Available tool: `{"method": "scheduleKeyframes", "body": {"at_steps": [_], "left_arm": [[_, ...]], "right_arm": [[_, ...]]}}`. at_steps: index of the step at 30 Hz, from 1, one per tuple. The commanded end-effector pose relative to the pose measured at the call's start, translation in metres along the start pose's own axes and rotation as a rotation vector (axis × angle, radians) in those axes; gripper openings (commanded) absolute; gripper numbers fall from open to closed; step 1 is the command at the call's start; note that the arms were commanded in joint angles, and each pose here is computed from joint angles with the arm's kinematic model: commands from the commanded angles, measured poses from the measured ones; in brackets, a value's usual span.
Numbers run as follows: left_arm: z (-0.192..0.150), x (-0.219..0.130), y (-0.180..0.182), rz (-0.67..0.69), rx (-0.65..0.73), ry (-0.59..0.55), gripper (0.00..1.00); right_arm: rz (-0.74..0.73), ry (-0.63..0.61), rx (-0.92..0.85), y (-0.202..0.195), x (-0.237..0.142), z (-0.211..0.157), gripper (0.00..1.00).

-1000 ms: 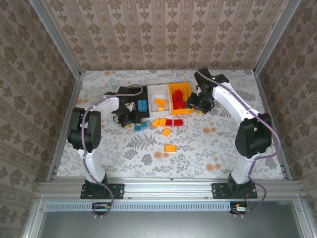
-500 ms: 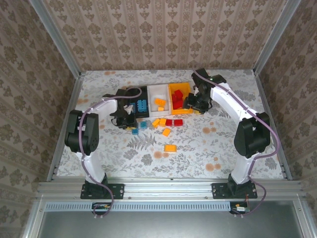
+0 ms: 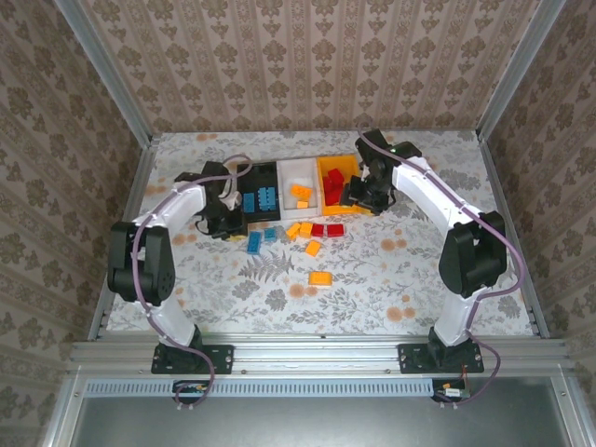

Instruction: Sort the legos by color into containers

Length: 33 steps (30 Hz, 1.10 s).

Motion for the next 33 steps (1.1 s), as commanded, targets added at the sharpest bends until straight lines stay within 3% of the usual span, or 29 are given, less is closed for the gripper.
{"method": "scheduleKeyframes", "body": {"at_steps": [1,4,6,8,14,29,33], "left_arm": [[0.001,-0.025,-0.008,-0.068,0.011,-0.021,0.17],[0.005,-0.032,-0.014,-0.094,0.020,-0.035,0.20],[0.006,-0.027,-0.014,-0.086,0.036,-0.020,0.41],[0.002,-0.018,-0.013,-0.061,0.059,0.007,0.49],[-0.016,0.010,-0.020,0.036,0.162,0.054,0.62],[-0.017,0.058,-0.011,0.155,0.194,0.116,0.61],[-0.014,0.068,-0.012,0.158,0.195,0.130,0.45]], "right_arm": [[-0.018,0.010,0.011,0.000,0.005,-0.004,0.53],[-0.021,0.015,0.008,0.002,0.006,-0.005,0.53],[-0.024,0.016,0.004,0.002,0.006,-0.006,0.53],[-0.027,0.015,0.001,0.002,0.005,-0.008,0.53],[-0.037,0.016,0.005,-0.001,0.005,-0.014,0.53],[-0.027,0.021,0.011,0.001,0.003,-0.020,0.54],[-0.023,0.023,0.010,0.003,0.003,-0.022,0.54]]}}
Point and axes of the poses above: each hand's point on the last joint's axis, 136 mm out from that joint toward the fingers, its own x axis out along the fingers, its own y axis along the line the jaws close on, z = x × y, the point moved 10 cm from there along -x, back along the fingers, and after that the axes turned 12 degrees about -x, right-handed, at the moved point
